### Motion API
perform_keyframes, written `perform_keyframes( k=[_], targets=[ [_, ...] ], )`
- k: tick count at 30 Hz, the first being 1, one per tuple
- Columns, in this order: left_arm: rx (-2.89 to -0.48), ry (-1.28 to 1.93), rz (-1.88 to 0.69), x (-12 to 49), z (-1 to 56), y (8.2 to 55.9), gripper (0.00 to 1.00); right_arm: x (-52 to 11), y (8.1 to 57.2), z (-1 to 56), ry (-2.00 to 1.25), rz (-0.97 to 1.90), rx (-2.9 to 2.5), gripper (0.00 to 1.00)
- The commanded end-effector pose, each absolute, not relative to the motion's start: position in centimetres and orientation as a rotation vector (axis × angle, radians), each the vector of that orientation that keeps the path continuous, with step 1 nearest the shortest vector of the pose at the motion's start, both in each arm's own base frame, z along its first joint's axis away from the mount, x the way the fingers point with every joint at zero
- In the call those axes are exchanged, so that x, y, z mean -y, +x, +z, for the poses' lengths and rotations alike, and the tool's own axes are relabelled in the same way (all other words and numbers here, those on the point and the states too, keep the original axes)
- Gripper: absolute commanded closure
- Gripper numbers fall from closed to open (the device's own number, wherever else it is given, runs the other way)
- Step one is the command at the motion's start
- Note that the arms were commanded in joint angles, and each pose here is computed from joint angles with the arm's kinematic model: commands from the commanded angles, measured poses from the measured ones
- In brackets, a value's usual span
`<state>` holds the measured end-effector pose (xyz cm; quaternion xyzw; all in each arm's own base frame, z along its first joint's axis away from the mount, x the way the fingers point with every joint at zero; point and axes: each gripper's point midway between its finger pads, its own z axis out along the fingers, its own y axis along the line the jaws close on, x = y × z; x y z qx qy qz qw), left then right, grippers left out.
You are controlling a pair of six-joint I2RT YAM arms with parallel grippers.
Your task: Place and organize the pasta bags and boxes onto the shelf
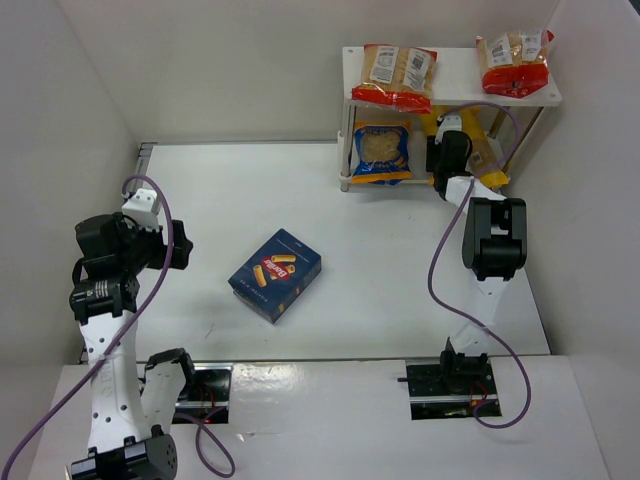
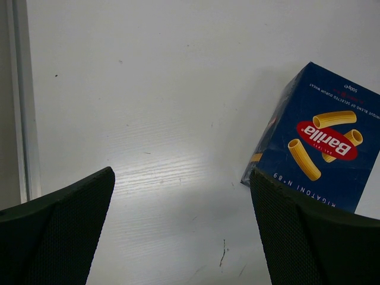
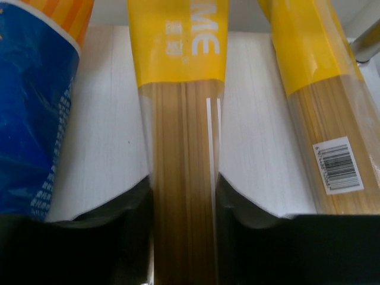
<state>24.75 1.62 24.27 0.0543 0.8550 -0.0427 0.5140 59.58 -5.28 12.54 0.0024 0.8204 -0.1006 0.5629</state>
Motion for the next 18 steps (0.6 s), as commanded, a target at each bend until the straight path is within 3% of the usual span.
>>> perform_keyframes(
  k=[1, 12, 18],
  targets=[
    [-2.014, 0.169, -0.096, -1.6, 25.0, 25.2, 0.0, 5.5, 62.5, 19.5, 0.035, -0.259, -1.718, 0.49],
    [-2.005, 0.171, -0.092, -1.5, 25.2, 25.1, 0.0, 5.6, 61.5, 18.5, 0.05, -0.259, -1.749, 0.24],
    [-1.988, 0.175, -0.084, -1.5, 25.6, 24.8, 0.0, 5.2, 58.7, 22.4, 0.099, -0.215, -1.706, 0.17]
  ],
)
